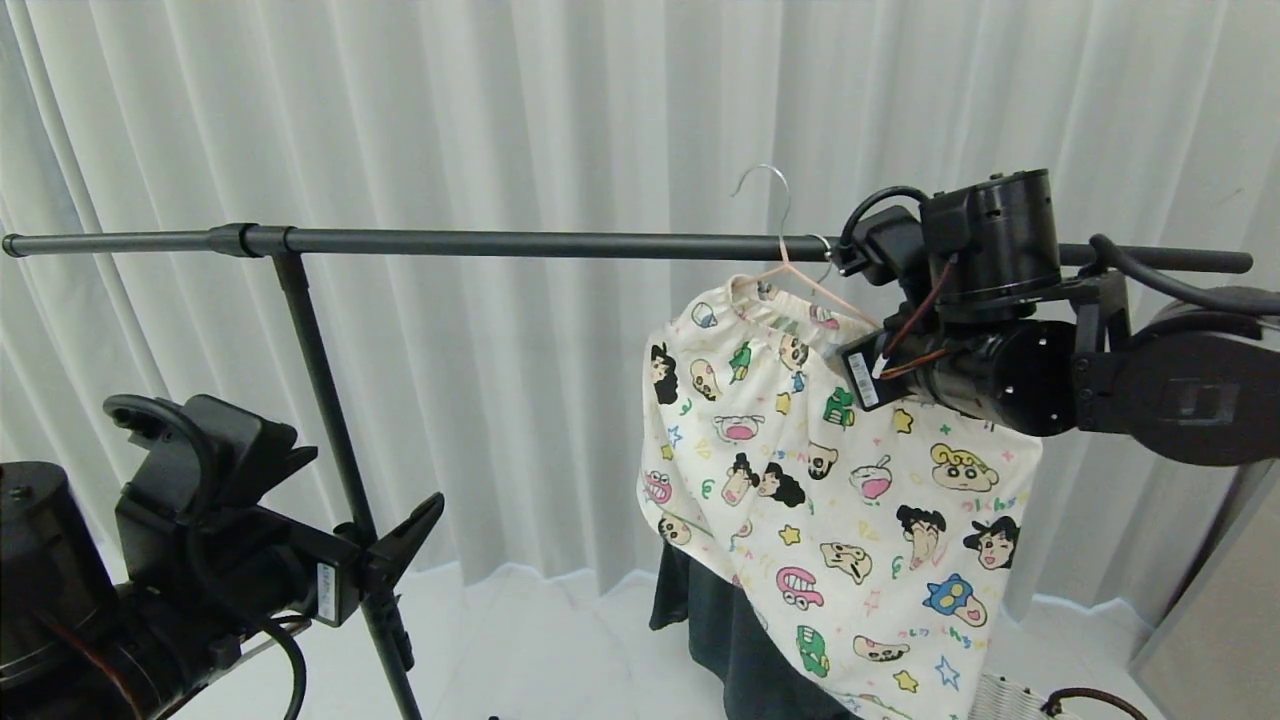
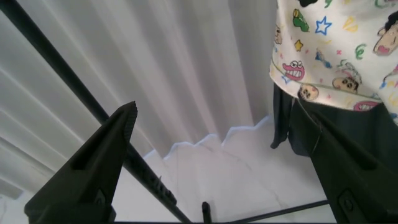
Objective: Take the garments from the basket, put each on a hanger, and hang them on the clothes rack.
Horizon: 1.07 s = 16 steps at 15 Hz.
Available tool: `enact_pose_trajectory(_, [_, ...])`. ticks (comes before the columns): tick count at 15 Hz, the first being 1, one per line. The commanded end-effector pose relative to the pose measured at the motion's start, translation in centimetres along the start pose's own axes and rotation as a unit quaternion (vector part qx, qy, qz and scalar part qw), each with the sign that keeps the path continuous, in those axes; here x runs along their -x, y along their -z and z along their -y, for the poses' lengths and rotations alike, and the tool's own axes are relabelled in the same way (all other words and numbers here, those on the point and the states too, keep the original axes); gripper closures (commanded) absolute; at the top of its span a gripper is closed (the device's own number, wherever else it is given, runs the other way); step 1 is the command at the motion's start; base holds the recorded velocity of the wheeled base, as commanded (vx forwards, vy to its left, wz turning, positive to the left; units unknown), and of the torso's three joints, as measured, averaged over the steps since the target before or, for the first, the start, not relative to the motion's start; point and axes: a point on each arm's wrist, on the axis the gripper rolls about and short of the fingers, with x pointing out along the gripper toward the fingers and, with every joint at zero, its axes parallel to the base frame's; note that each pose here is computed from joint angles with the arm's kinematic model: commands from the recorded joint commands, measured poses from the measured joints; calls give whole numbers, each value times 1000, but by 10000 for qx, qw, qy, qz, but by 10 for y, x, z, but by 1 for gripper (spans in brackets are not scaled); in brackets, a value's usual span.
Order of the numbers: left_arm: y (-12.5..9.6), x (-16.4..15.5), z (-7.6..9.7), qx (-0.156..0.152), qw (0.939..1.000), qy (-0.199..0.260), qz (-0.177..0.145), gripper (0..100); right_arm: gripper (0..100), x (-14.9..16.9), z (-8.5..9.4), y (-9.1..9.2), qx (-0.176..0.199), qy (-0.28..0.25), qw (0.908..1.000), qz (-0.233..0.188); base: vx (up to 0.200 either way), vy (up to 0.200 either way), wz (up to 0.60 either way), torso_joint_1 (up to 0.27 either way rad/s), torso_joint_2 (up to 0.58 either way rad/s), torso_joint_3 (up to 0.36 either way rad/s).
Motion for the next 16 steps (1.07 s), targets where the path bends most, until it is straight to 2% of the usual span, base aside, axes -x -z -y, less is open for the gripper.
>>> enact_pose_trajectory(1, [0, 0, 0, 0, 10000, 1, 2, 0, 100, -12, -10, 1, 55, -10, 10000, -66, 0, 0, 0, 0, 0, 0])
enact_pose_trajectory(8, [-1, 1, 5, -46, 9999, 144, 47, 0, 100, -40, -28, 20, 274, 78, 9988, -411, 0, 0, 0, 0, 0, 0])
enact_pose_trajectory(16, [-2, 1, 5, -40, 9999, 152, 49, 0, 100, -40, -29, 19, 250, 80, 9989, -398, 0, 0, 0, 0, 0, 0])
